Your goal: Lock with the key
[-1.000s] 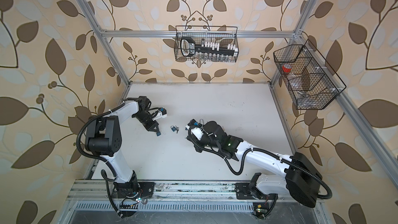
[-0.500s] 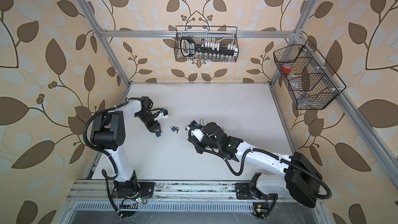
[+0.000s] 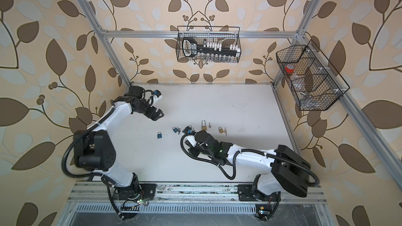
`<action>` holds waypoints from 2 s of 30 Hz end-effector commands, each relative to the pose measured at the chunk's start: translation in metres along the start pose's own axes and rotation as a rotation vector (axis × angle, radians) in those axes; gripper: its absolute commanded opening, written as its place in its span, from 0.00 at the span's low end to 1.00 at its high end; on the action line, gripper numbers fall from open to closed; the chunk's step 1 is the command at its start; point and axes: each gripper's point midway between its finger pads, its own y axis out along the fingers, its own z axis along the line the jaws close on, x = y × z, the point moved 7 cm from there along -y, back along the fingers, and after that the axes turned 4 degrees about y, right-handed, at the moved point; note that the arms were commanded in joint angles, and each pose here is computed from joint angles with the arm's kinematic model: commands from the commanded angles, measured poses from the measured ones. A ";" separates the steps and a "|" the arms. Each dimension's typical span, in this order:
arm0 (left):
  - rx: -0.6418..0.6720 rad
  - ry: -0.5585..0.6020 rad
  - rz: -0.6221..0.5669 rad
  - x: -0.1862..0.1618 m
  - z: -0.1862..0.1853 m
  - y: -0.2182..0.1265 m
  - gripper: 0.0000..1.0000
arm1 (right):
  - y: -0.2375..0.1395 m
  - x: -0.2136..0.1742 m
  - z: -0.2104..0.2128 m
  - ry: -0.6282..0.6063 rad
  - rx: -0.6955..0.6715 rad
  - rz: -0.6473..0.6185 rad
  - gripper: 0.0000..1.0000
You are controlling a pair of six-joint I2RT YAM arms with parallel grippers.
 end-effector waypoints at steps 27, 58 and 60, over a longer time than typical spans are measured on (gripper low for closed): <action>0.410 -0.801 -0.447 -0.067 -0.026 -0.131 0.99 | 0.196 0.011 0.005 0.098 -0.136 0.055 0.00; 0.483 -0.715 -0.618 -0.059 -0.046 -0.086 0.99 | -0.043 0.046 -0.123 0.389 -0.416 -0.418 0.84; 0.531 -0.645 -0.635 -0.066 -0.043 -0.073 0.99 | -0.079 0.030 -0.159 0.460 -0.514 -0.479 0.90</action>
